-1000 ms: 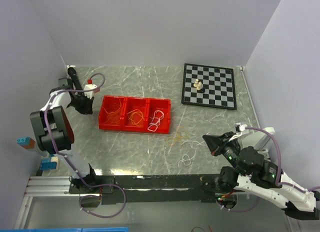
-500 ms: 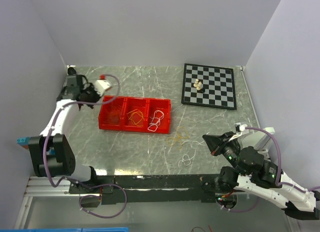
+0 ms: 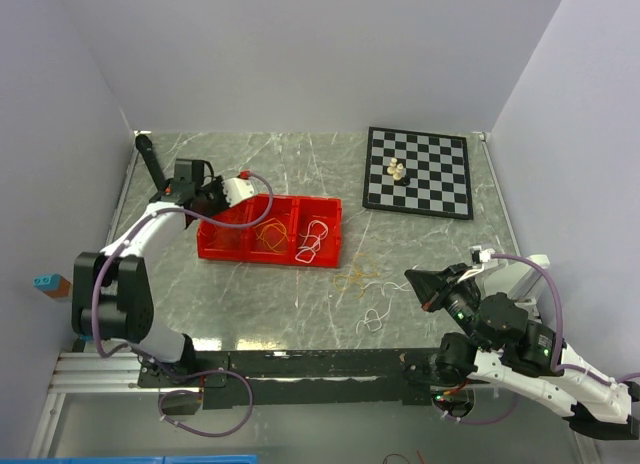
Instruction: Untangle the cables
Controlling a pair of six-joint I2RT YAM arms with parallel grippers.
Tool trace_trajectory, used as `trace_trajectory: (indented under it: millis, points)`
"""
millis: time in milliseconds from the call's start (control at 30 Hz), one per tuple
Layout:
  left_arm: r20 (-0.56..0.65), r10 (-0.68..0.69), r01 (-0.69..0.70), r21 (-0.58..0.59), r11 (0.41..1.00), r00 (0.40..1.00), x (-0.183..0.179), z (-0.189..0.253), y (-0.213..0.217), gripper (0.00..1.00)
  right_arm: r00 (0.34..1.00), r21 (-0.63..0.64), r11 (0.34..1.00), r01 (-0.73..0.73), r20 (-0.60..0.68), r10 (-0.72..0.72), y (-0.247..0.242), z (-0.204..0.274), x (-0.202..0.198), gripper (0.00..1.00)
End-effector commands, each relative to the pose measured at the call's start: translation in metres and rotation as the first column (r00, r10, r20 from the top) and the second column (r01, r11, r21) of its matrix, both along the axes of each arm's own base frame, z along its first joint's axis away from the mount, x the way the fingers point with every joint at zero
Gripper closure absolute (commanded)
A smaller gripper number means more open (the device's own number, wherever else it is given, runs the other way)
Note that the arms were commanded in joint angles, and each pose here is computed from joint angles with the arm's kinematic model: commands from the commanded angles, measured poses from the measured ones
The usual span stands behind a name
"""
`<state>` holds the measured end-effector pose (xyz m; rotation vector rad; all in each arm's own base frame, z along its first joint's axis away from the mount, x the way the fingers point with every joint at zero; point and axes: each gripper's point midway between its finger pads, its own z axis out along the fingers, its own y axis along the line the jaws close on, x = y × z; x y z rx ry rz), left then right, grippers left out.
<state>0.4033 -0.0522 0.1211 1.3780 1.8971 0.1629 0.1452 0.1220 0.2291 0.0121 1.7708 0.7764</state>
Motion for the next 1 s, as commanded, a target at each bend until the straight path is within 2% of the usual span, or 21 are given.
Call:
trace_trajectory:
  millis: [0,267,367,467,500,633,733,967]
  points:
    - [0.012,-0.008,0.009,-0.082,0.997,1.000,0.016,0.010,-0.019,0.92,1.000,0.040,0.999,0.003,0.007,-0.004,0.002,0.008,0.001,1.00]
    - [-0.037,0.009,-0.014,-0.138,0.990,0.999,0.018,-0.005,-0.028,0.92,1.000,0.041,0.999,0.005,0.006,-0.006,0.003,0.007,0.001,1.00]
    - [-0.054,0.056,-0.062,-0.109,0.992,0.997,0.020,-0.024,-0.020,0.93,1.000,0.039,0.999,0.005,0.007,-0.005,0.003,0.007,0.001,1.00]
    - [-0.069,0.183,-0.189,-0.093,0.978,0.981,0.032,-0.041,-0.003,0.96,1.000,0.039,0.999,0.008,0.005,-0.009,0.002,0.006,0.001,1.00]
    - [-0.102,0.195,-0.203,-0.078,0.976,0.976,0.031,-0.050,0.000,0.96,1.000,0.042,0.999,0.009,0.005,-0.009,0.001,0.006,0.001,1.00]
    - [-0.107,0.216,-0.223,-0.061,0.973,0.971,0.027,-0.056,0.004,0.94,1.000,0.046,0.999,0.009,0.004,-0.009,0.000,0.007,0.001,1.00]
    - [-0.130,0.225,-0.234,-0.057,0.971,0.966,0.024,-0.054,0.004,0.88,1.000,0.042,0.999,0.008,0.009,-0.008,0.001,0.009,0.001,1.00]
    - [-0.152,0.209,-0.226,-0.104,0.968,0.966,0.012,-0.023,-0.001,0.51,1.000,0.025,1.000,0.000,0.015,0.000,0.005,0.012,0.002,1.00]
